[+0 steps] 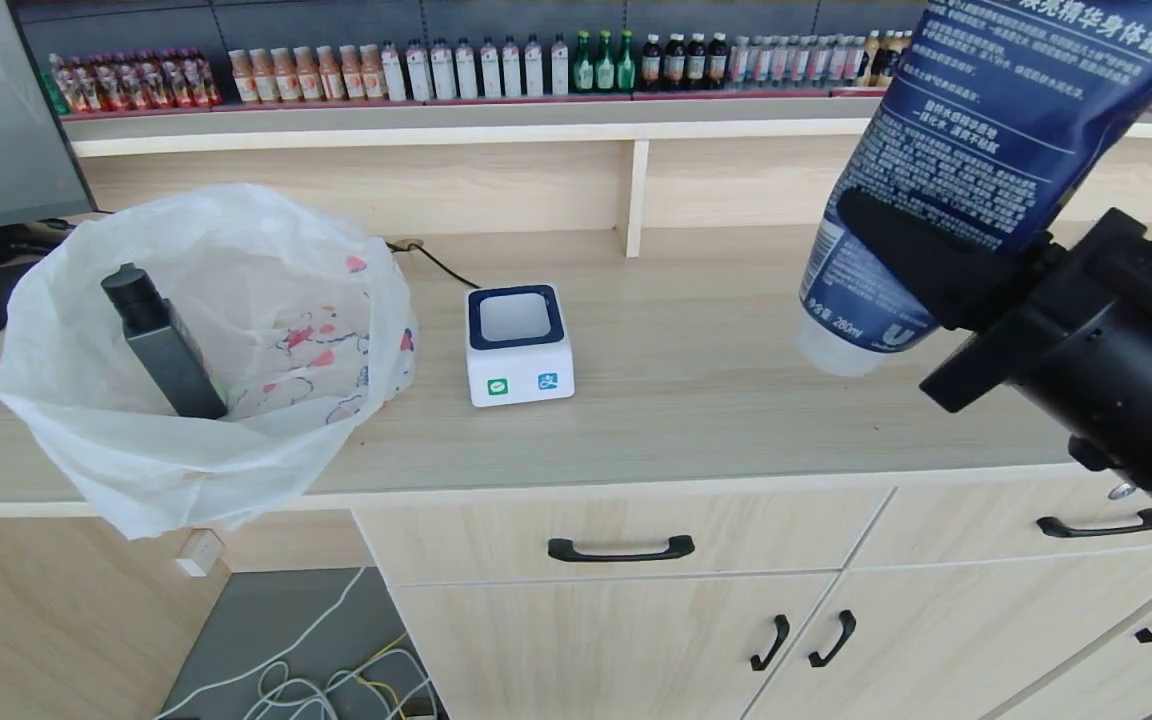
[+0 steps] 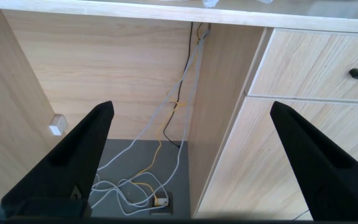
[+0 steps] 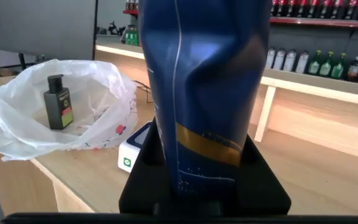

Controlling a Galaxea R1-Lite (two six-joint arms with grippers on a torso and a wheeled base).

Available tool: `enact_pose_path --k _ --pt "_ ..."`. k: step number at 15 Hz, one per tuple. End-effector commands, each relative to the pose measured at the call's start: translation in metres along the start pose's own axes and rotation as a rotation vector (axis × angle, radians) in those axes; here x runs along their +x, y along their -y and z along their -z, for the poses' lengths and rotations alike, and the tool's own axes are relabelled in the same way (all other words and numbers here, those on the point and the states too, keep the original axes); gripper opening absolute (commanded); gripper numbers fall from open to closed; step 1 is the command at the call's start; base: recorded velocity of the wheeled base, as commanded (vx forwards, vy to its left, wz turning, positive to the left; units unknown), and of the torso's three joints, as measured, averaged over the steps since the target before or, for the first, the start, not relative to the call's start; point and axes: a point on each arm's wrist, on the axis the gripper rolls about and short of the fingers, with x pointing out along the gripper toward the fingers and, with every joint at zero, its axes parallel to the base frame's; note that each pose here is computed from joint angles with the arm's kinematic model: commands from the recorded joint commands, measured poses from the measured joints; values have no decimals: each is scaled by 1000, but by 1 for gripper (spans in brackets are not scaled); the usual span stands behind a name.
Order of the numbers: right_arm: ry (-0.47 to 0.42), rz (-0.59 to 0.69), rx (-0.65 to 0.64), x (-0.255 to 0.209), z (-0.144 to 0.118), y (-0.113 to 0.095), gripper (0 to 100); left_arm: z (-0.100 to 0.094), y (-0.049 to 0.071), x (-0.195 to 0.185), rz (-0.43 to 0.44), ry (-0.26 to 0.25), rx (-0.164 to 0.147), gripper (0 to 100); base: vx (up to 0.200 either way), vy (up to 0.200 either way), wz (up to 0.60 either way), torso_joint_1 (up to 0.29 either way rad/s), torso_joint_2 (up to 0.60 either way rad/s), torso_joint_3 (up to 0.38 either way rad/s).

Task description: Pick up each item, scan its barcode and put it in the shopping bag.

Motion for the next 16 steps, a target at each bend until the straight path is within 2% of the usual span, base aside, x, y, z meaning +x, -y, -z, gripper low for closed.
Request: enact_pose_path --k 1,3,7,10,13,16 --pt "-17 75 -9 4 7 0 0 0 0 0 1 0 0 100 -200 0 0 -2 -2 2" --pt "-42 122 29 1 18 0 0 0 0 0 1 0 0 100 -200 0 0 5 0 -2" --pt "-73 147 52 0 27 6 0 0 0 0 -1 0 2 100 0 0 0 0 0 0" --pt "-83 157 75 6 38 6 0 0 0 0 -1 0 -6 100 0 200 0 6 9 2" --pt "-91 221 -3 6 47 23 0 0 0 0 -1 0 -9 100 0 200 0 20 4 1" --pt "-99 237 -6 -3 49 26 0 0 0 0 -1 0 -12 100 0 200 0 2 1 1"
